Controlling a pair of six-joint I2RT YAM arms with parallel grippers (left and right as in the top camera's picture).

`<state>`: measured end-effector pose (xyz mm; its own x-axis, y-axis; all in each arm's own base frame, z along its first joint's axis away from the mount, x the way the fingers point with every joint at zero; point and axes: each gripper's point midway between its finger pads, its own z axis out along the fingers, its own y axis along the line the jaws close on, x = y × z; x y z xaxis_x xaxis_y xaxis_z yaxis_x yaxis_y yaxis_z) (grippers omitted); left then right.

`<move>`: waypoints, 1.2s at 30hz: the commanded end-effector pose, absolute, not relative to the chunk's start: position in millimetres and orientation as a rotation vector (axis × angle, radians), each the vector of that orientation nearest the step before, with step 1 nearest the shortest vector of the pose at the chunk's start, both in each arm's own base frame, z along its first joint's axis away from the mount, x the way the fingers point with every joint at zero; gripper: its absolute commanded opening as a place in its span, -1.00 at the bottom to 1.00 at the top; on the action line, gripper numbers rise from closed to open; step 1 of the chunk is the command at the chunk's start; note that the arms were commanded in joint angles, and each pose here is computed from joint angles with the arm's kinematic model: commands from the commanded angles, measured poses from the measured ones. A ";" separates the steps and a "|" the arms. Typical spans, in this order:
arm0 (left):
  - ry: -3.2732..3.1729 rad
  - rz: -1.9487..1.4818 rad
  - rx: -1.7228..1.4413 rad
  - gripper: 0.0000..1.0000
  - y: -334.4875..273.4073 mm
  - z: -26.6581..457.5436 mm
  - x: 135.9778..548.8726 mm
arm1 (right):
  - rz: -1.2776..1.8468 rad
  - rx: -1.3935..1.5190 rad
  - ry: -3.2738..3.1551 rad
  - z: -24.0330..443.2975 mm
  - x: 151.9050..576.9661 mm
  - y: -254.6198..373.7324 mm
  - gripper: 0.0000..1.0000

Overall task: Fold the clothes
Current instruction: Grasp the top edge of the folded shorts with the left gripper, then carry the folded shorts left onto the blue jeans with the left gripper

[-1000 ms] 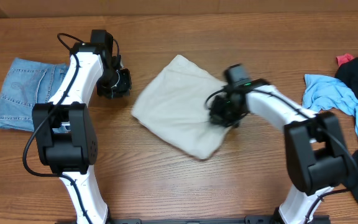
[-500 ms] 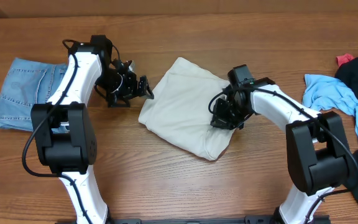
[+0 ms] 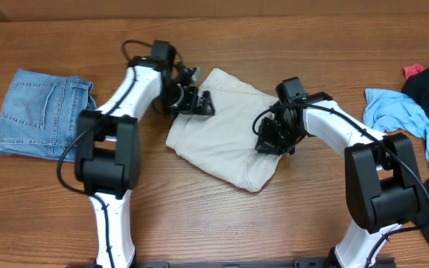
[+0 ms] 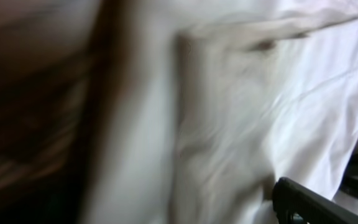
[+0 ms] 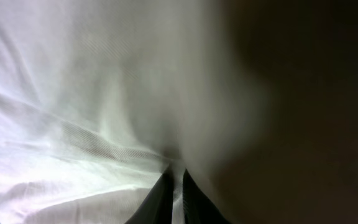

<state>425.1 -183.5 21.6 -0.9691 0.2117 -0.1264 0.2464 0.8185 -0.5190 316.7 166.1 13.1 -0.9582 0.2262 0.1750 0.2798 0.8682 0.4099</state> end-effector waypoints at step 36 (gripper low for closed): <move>2.612 -0.580 0.062 -0.92 49.7 217.7 404.4 | -1.092 0.049 -3.539 245.3 301.6 148.8 -0.06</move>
<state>409.3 6.3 190.3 -0.9391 -0.0530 -0.3397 0.1131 0.8854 -0.4508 298.9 152.2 242.5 -0.8554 0.1310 -0.5012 -0.1811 0.8309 0.5261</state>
